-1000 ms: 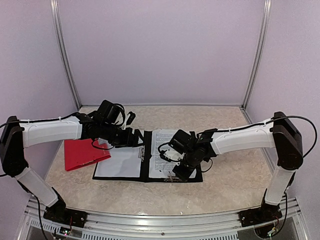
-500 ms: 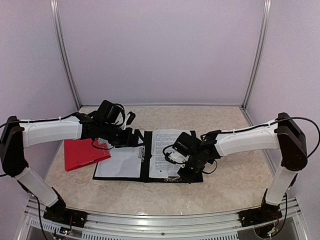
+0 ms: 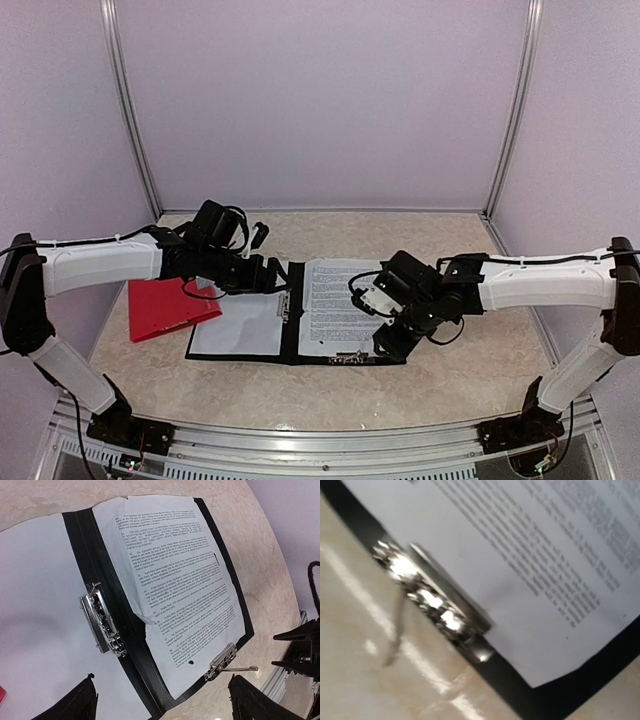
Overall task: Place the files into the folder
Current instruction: Close the spring clip on the folder with some files, then clamp the file and folder with some files.
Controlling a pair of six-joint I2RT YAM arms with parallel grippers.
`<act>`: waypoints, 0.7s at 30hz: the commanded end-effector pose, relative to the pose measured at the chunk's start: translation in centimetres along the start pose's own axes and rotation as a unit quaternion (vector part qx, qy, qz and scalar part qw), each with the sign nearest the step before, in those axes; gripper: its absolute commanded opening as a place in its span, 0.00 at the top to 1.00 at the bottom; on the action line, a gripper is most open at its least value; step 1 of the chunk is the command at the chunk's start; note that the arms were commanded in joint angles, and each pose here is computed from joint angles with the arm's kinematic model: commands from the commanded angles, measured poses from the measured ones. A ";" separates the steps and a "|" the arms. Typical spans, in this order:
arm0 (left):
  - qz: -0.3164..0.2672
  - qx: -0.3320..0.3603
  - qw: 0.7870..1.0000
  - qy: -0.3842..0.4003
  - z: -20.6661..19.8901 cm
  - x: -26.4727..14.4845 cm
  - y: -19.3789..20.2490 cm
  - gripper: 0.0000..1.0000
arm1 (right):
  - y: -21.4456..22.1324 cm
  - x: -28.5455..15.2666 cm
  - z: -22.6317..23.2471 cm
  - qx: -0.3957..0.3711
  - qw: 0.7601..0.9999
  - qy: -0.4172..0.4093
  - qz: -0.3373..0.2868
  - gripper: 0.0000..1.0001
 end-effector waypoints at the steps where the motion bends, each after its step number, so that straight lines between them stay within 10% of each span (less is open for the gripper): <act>1: -0.032 0.012 0.999 -0.005 -0.3 -1.0 -0.1 0.09 | -1.0 -3.3 1.3 0.051 0.993 -0.068 -0.076 0.55; 21: -0.056 0.112 0.992 0.024 -1.8 0.4 2.4 0.05 | -2.5 1.2 2.9 0.168 0.984 -0.015 -0.052 0.57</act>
Point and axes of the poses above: each gripper's point midway between its finger pads, its own x axis out along the fingers, its own z axis along the line the jaws close on, y = z × x, the point moved 10 cm from there along -x, back along the fingers, and after that the axes turned 1 degree about -x, right-handed, at the moved point
